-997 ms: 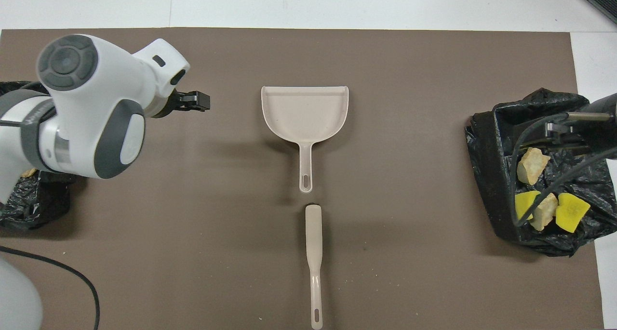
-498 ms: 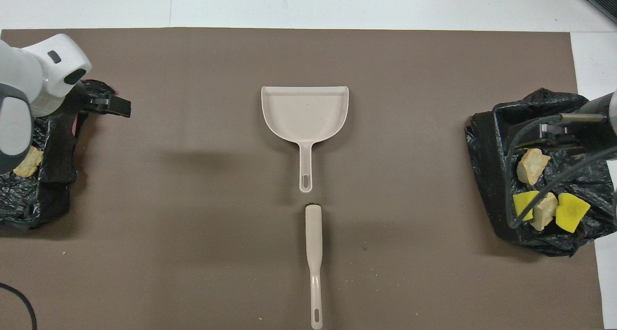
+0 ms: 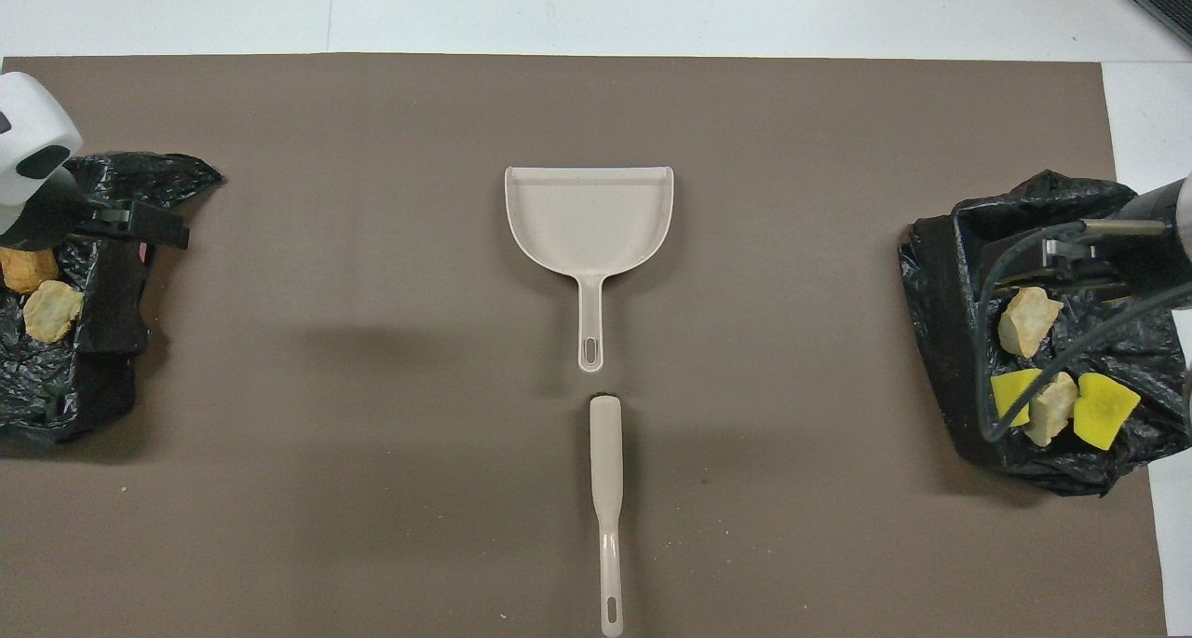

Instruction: Sweep and dump trash in bin

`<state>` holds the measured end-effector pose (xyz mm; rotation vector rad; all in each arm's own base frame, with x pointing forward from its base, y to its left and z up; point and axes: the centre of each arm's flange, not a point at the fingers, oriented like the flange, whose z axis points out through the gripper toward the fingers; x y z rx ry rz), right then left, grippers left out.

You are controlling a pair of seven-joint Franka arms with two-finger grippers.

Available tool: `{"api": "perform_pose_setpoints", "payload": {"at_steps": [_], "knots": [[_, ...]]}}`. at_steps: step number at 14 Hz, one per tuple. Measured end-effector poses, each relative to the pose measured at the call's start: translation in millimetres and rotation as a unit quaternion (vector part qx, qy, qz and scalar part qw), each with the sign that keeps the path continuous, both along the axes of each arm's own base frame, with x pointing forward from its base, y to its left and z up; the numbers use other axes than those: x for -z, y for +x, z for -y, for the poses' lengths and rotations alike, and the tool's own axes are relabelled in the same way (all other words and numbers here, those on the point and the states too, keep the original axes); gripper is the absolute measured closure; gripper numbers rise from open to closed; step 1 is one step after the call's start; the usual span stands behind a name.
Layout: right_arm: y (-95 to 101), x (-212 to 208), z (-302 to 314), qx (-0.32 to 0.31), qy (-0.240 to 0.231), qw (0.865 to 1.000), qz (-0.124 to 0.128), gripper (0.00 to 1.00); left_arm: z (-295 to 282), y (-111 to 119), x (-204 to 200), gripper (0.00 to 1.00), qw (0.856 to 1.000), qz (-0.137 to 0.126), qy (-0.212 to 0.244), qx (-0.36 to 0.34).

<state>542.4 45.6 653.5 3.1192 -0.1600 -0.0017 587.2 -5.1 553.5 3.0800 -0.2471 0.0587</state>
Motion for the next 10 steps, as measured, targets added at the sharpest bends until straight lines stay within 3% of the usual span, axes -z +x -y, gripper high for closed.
{"api": "perform_pose_setpoints", "payload": {"at_steps": [4,10], "knots": [[0.0,0,0,0.0,0.0,1.0,0.0,0.0,3,-33,-35,0.0,1.0,-0.028,-0.002,0.01],[0.0,0,0,0.0,0.0,1.0,0.0,0.0,4,-39,-42,0.0,0.999,-0.033,0.004,0.013]]}}
